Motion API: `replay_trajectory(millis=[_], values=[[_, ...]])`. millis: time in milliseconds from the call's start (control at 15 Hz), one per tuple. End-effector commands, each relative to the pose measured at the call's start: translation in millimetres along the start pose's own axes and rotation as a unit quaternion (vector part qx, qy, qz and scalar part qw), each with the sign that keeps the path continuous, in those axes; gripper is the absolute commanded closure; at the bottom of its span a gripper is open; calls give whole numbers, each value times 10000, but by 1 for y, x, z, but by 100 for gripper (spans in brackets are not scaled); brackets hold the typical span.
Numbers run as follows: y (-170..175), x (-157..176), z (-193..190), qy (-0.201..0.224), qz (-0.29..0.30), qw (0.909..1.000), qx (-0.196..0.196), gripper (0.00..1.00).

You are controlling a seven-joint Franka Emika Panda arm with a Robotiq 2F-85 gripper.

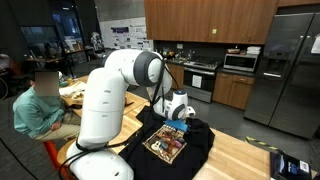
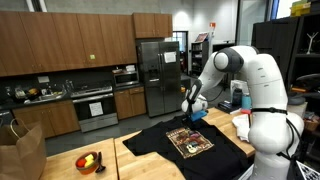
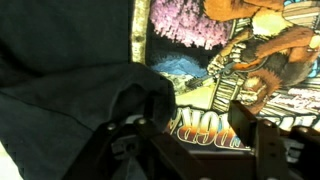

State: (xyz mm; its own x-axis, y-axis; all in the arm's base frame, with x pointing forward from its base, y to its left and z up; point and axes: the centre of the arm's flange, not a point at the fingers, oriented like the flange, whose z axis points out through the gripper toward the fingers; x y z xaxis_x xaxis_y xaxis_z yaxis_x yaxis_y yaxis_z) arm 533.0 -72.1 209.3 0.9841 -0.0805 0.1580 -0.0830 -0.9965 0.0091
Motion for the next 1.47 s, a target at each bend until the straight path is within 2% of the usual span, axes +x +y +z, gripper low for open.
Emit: replay_trajectory(millis=[0, 200, 333, 400, 600, 933, 1133, 1400], values=[[-13, -8, -38, 102, -149, 9996, 237, 0], [-37, -11, -58, 110, -245, 9985, 472, 0], [-38, -14, -74, 187, -227, 9974, 654, 0], [-46, -1, -48, 159, -184, 9985, 501, 0], [-49, -4, -63, 206, -207, 9978, 592, 0], [-45, -7, -63, 191, -205, 9979, 582, 0], [-51, 10, -59, 154, -282, 9968, 738, 0], [-92, 37, -59, 134, -668, 9931, 953, 0]])
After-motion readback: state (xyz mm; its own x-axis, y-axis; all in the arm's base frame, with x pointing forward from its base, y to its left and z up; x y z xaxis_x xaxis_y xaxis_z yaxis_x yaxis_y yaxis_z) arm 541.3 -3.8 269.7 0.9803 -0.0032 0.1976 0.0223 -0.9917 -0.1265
